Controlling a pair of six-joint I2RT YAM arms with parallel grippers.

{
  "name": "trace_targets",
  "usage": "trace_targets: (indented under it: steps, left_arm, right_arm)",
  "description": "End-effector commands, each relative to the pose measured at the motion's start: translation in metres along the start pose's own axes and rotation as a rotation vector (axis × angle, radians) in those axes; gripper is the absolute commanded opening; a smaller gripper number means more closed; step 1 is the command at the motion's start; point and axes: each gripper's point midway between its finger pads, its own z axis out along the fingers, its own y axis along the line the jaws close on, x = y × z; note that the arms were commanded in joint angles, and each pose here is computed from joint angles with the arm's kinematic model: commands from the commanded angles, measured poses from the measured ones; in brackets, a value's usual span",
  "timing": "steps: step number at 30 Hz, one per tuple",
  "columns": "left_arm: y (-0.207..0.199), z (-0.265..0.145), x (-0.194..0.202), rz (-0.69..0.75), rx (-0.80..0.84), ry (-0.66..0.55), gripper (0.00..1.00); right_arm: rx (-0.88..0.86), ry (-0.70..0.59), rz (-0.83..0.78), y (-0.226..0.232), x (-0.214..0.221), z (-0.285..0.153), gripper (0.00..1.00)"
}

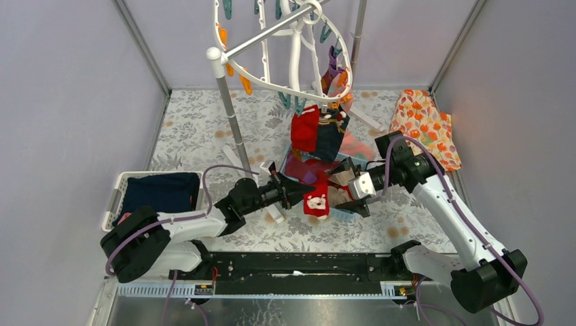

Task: Clip the socks to the hanger
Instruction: Pick up the sock from the bin.

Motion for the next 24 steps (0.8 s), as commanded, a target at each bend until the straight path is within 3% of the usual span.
trace_targets:
  steps: [1,10,16,24]
  left_arm:
    - [-0.042,-0.003,0.003,-0.151,0.168,0.027,0.0]
    - [-0.068,-0.001,0.001,-0.252,0.299,0.061,0.0]
    - [-0.068,0.002,0.001,-0.291,0.334,0.101,0.0]
    - [-0.067,0.002,0.003,-0.291,0.36,0.124,0.0]
  right_arm:
    - [0.028,-0.04,-0.224,-0.011,-0.005,0.006,1.0]
    - [0.086,-0.042,-0.318,-0.027,0.014,0.015,1.0]
    - [0.104,-0.083,-0.329,-0.035,0.002,0.014,0.94]
    - [0.139,-0.07,-0.226,-0.048,-0.019,0.002,0.64]
